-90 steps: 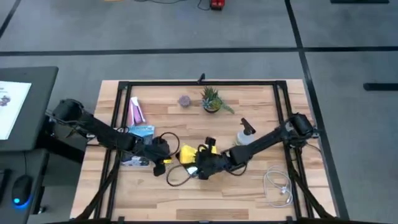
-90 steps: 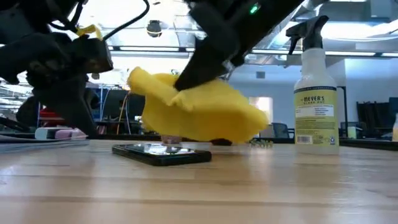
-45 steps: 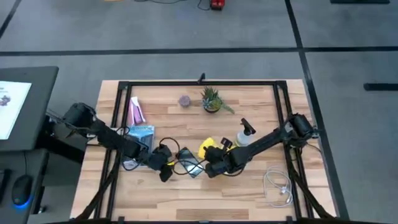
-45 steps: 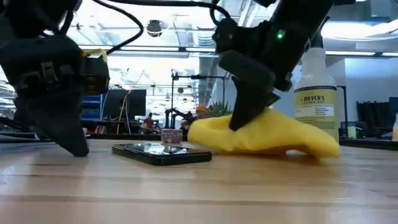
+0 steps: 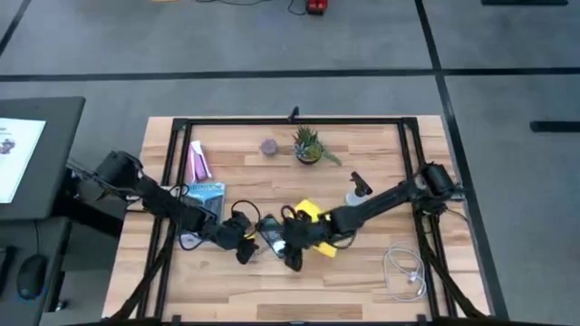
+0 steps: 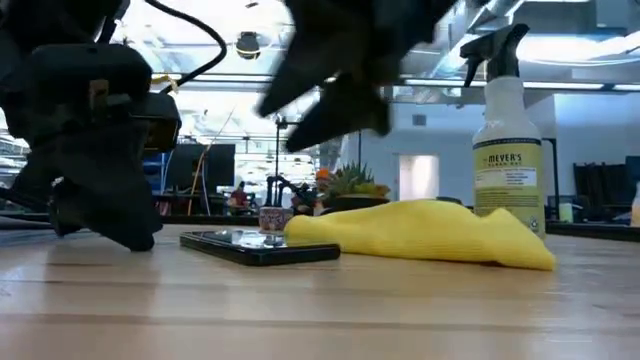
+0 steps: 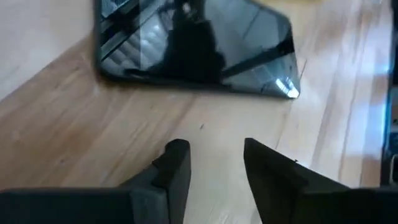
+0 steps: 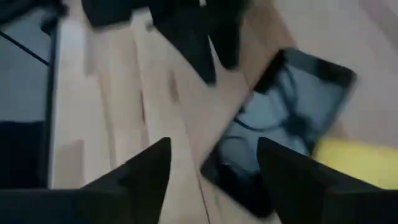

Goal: Apply microfiber cloth
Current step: Wipe the cellphone with the microfiber cloth

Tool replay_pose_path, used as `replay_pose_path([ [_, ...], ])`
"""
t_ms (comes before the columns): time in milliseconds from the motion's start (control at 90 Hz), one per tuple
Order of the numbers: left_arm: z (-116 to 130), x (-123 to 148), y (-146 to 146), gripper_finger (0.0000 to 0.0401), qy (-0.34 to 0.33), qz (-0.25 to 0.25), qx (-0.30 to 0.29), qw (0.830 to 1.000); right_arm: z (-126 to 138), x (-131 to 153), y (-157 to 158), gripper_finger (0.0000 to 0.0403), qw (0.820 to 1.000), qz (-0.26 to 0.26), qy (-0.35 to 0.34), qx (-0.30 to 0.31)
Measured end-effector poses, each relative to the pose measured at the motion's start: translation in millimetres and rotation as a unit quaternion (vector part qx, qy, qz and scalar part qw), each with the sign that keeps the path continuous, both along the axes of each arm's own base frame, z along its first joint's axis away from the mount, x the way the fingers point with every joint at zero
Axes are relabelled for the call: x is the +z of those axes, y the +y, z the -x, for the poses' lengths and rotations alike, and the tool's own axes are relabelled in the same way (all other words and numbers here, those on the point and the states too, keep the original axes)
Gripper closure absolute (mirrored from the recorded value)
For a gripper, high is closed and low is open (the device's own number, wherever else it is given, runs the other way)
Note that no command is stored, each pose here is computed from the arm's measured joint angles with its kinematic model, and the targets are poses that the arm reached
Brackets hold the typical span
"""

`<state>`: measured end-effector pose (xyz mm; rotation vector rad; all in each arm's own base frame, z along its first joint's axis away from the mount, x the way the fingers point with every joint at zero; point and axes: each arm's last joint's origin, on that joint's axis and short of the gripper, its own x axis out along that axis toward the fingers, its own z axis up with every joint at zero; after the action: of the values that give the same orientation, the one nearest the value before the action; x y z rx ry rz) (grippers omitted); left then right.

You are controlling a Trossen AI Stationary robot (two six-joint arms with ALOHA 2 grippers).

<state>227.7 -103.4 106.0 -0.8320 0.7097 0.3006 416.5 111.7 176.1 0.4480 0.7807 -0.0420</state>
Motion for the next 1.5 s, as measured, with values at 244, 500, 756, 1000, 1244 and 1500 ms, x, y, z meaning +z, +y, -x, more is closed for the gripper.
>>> replay_pose_path([
  [244, -7, -11, -1, 0.0269, -0.019, 0.001, 0.035, 0.999, -7, -37, -31, 0.0154, 0.994, -0.050, 0.081, -0.046],
  [500, -6, -14, 0, 0.0244, -0.015, -0.008, 0.050, 0.999, -2, -47, -37, 0.0154, 0.990, -0.069, 0.109, -0.056],
  [756, -6, -15, 1, 0.0230, -0.014, -0.010, 0.057, 0.998, 3, -39, -37, 0.0154, 0.987, -0.081, 0.121, -0.068],
  [1000, -5, -16, 0, 0.0229, -0.009, -0.014, 0.053, 0.998, -2, -56, -35, 0.0154, 0.985, -0.134, 0.089, -0.054],
  [1244, -6, -15, 1, 0.0229, -0.015, -0.026, 0.055, 0.998, -8, -58, -36, 0.0165, 0.985, -0.156, 0.054, -0.045],
  [1500, -6, -15, 1, 0.0229, -0.019, -0.033, 0.057, 0.998, -12, -57, -36, 0.0252, 0.986, -0.157, 0.032, -0.047],
])
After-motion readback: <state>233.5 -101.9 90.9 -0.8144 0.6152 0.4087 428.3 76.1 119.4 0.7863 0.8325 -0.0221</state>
